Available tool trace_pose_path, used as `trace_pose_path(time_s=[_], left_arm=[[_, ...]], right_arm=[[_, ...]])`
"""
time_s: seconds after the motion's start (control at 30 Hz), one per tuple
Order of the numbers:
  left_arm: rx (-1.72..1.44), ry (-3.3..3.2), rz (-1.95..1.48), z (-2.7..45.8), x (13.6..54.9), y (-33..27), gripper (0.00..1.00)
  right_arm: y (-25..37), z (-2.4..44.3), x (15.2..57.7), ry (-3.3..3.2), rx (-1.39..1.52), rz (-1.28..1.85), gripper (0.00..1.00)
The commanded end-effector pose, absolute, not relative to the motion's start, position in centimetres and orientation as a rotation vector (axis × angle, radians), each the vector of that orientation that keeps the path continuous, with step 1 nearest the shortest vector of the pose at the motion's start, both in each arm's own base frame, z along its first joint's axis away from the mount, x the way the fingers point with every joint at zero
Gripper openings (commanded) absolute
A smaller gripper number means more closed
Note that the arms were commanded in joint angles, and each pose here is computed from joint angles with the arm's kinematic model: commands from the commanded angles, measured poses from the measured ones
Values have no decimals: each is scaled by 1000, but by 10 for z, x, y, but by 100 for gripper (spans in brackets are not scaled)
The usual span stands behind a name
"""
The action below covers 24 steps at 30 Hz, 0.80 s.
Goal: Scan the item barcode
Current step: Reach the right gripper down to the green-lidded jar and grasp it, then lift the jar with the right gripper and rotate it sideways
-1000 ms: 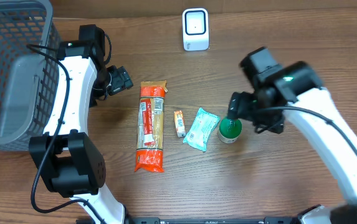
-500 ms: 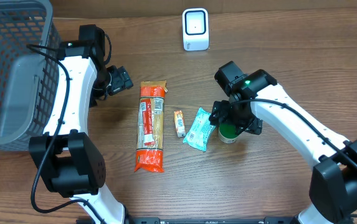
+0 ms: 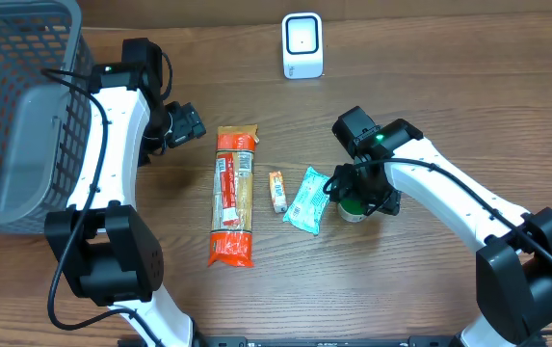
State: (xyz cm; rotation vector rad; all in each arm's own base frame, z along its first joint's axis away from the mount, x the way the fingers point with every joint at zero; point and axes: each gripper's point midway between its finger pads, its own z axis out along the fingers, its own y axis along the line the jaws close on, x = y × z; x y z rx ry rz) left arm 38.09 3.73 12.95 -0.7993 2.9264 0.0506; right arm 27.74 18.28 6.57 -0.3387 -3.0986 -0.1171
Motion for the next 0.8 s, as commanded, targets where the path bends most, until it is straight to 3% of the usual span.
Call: trace_pose_path(time_s=[0.0, 0.27, 0.67, 0.77], left_arm=[[-781, 2915, 45, 135, 380, 36, 100], [-781, 2915, 46, 135, 380, 36, 100], [-781, 2915, 46, 135, 380, 36, 100], [-781, 2915, 46, 135, 380, 36, 100]], right_arm=[[184, 64, 277, -3090, -441, -110, 74], [187, 64, 283, -3049, -726, -139, 71], [185, 51, 281, -3090, -575, -139, 81], [190, 44, 287, -3157, -367, -184, 81]])
